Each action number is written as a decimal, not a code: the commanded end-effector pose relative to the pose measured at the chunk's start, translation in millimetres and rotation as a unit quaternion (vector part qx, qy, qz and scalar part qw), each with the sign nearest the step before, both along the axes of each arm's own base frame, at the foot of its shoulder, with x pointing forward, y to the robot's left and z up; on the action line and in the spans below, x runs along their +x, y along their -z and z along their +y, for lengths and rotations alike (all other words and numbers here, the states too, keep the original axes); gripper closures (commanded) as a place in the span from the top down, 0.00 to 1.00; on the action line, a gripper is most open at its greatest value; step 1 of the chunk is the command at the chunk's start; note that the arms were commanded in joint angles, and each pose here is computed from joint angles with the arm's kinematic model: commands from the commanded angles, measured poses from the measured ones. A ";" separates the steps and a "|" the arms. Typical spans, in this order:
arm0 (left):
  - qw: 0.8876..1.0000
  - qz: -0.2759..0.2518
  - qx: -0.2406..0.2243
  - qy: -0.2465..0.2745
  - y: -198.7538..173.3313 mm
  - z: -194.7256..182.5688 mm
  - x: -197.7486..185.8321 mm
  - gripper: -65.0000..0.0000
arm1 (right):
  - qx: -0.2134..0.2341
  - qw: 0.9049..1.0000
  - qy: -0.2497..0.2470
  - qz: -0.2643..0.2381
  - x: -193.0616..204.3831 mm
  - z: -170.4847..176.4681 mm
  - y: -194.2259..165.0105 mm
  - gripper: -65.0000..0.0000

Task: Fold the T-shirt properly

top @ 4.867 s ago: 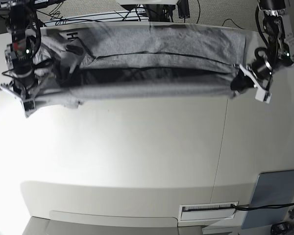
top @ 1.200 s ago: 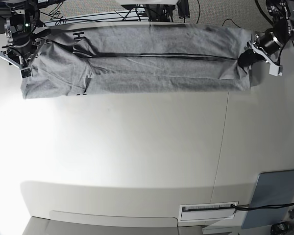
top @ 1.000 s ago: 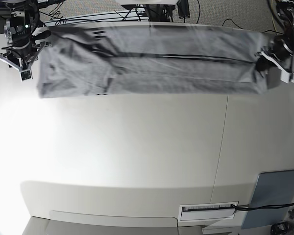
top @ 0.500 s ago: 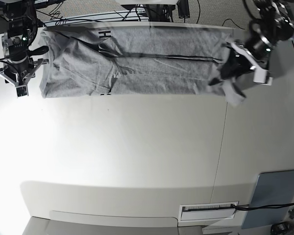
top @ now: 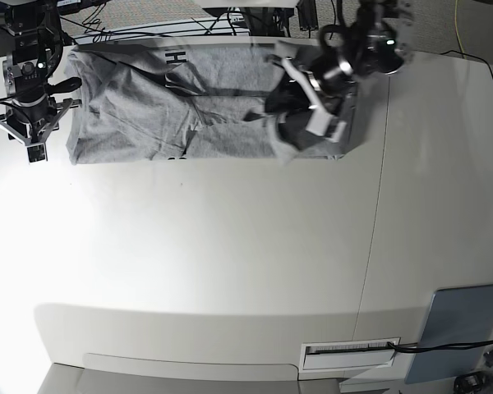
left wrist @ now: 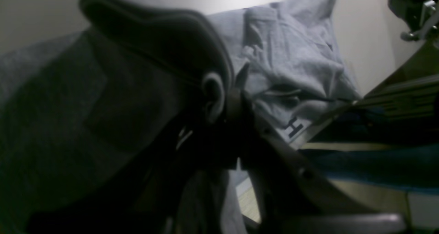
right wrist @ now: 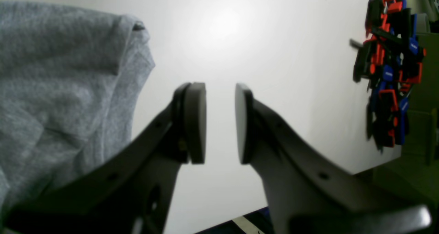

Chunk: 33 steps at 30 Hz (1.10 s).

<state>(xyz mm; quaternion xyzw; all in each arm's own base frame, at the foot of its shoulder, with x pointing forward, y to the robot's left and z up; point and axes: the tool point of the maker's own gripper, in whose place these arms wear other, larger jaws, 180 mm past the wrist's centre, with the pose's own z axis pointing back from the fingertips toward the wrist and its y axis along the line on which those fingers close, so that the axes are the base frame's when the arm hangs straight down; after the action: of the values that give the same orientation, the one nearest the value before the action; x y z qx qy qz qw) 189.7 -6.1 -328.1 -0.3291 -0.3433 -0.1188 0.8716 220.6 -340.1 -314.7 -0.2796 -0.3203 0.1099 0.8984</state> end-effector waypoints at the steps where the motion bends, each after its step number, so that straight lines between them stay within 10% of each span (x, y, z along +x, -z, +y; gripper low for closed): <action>1: 1.000 -0.016 -0.007 0.006 -6.8 -6.6 3.8 0.00 | -0.017 1.000 -0.005 -0.019 6.8 -4.1 -13.1 0.23; 18: 0.998 -0.011 -0.035 0.060 2.9 -52.6 10.0 0.00 | -0.017 1.000 -0.005 -0.018 6.5 -4.3 -13.0 0.23; 23: 0.997 -0.018 -0.045 0.068 -0.9 -55.5 9.0 0.54 | -0.017 1.000 -0.005 -0.018 6.5 -4.3 -13.0 0.23; 33: 0.991 -0.054 -0.063 0.107 -15.3 -63.1 9.0 0.57 | -0.030 0.998 0.023 -0.049 8.2 -12.6 -24.0 0.23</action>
<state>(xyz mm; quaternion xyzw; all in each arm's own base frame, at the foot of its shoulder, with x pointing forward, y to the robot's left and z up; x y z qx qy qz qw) 193.3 -67.2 -325.5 -0.4032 -0.3387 -0.2083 0.8242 221.0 -349.8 -306.4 -0.3037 -0.3328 0.0789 0.8892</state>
